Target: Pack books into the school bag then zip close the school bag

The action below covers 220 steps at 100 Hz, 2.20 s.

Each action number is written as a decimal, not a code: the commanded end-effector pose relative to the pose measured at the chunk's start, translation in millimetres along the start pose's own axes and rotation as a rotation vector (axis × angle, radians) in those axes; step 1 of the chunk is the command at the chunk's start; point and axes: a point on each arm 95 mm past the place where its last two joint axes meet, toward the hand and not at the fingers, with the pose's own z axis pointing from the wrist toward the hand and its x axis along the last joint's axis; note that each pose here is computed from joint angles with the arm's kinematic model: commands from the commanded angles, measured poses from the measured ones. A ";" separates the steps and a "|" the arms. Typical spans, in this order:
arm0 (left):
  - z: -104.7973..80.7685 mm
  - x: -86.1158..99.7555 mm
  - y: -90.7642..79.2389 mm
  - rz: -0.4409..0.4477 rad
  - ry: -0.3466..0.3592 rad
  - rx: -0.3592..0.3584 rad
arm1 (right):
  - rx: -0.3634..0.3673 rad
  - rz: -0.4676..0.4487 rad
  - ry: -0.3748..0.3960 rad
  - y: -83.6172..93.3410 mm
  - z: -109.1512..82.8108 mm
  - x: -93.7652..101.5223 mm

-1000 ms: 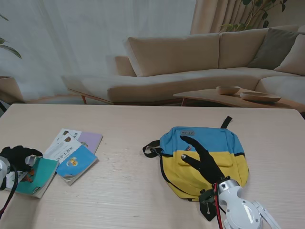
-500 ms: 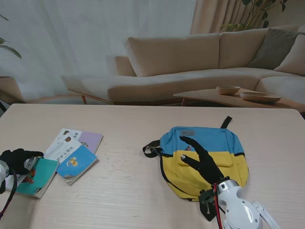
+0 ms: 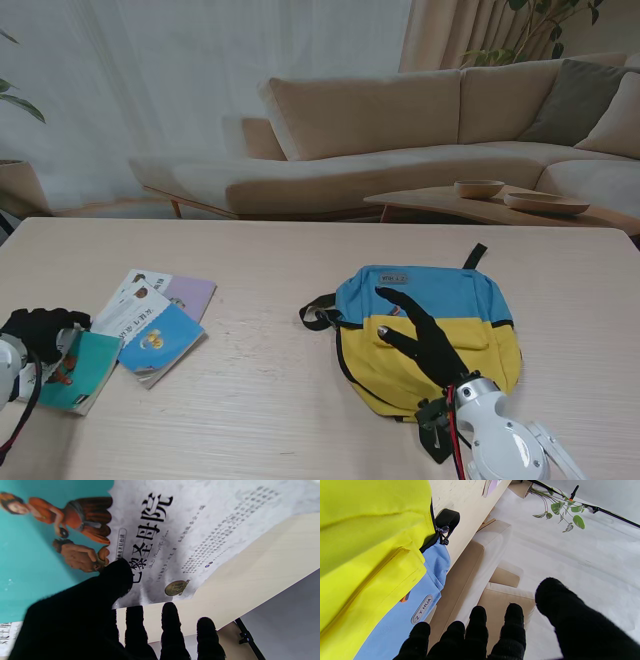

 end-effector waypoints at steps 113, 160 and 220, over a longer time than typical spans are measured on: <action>-1.7 0.4 16.9 0.037 -0.029 -0.026 | 0.020 0.010 0.008 -8.3 -1.3 -1.2; -9.3 -2.0 8.5 0.043 -0.018 -0.009 | 0.019 0.013 0.015 -8.4 -1.2 -1.0; -27.6 -1.4 1.4 0.079 -0.041 0.012 | 0.008 0.025 0.035 -7.8 -1.6 0.2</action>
